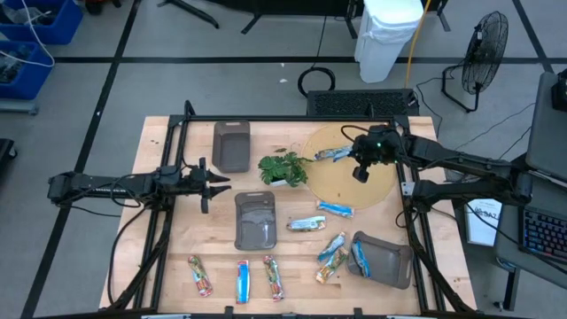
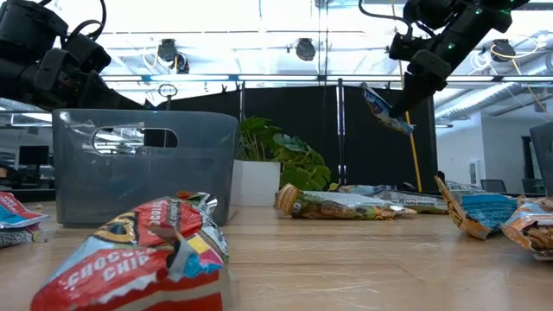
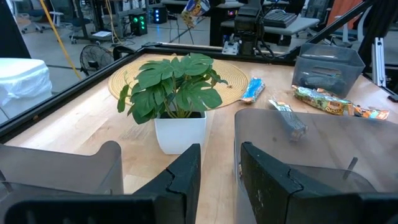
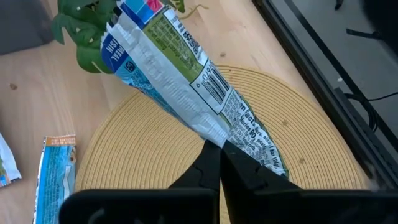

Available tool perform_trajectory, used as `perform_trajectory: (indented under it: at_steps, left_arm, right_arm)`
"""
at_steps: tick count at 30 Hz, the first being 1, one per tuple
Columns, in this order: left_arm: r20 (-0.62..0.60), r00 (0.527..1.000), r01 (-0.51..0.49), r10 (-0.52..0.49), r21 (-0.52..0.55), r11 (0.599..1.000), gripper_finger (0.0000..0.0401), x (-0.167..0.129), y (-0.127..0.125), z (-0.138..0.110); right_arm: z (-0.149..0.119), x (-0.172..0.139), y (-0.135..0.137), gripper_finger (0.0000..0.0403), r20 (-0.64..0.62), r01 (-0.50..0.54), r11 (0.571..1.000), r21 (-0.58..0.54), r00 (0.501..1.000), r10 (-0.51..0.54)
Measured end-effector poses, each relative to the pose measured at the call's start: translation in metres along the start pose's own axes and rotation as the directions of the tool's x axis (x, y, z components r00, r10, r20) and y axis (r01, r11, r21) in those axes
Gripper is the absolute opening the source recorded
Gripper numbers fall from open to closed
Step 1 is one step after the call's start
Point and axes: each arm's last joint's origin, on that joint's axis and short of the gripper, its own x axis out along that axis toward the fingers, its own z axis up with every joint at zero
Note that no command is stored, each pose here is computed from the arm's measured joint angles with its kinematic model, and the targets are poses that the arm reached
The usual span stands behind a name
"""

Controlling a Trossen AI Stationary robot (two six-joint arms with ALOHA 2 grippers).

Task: Pick and place Granola Bars by type
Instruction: Put the bottom blue granola bar into the bottom right black bin

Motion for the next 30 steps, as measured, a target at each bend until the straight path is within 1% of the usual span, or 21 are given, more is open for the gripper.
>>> perform_trajectory:
  at_steps: [5, 10, 17, 24, 26, 30]
  left_arm:
    - [0.000, 1.000, 0.000, 0.000, 0.000, 1.000, 0.0118, 0.000, 0.000, 0.000]
    - [0.000, 1.000, 0.000, 0.000, -0.001, 1.000, 0.0118, 0.000, 0.000, 0.000]
    - [-0.031, 1.000, -0.002, 0.002, -0.003, 1.000, 0.0118, 0.000, 0.000, -0.003]
    - [-0.031, 1.000, -0.003, 0.002, -0.023, 1.000, 0.0118, 0.000, 0.000, -0.003]
    - [-0.031, 1.000, -0.002, 0.001, -0.024, 1.000, 0.0118, 0.000, 0.000, -0.003]
    - [-0.032, 1.000, -0.003, 0.002, -0.024, 1.000, 0.0118, 0.000, 0.000, -0.003]
  right_arm:
    - [0.000, -0.011, -0.001, 0.0000, 0.050, 0.004, 1.000, 0.003, 0.999, -0.004]
    - [-0.002, -0.037, -0.003, 0.0000, 0.160, 0.011, 1.000, 0.022, 0.987, -0.014]
    - [-0.012, -0.073, -0.004, 0.0000, 0.297, 0.007, 0.997, 0.076, 0.954, -0.029]
    - [-0.025, -0.106, -0.006, 0.0000, 0.437, -0.015, 0.991, 0.136, 0.898, -0.046]
    - [-0.030, -0.115, -0.006, 0.0000, 0.478, -0.040, 0.986, 0.161, 0.877, -0.042]
    - [-0.038, -0.129, -0.004, 0.0000, 0.548, -0.118, 0.981, 0.154, 0.837, 0.015]
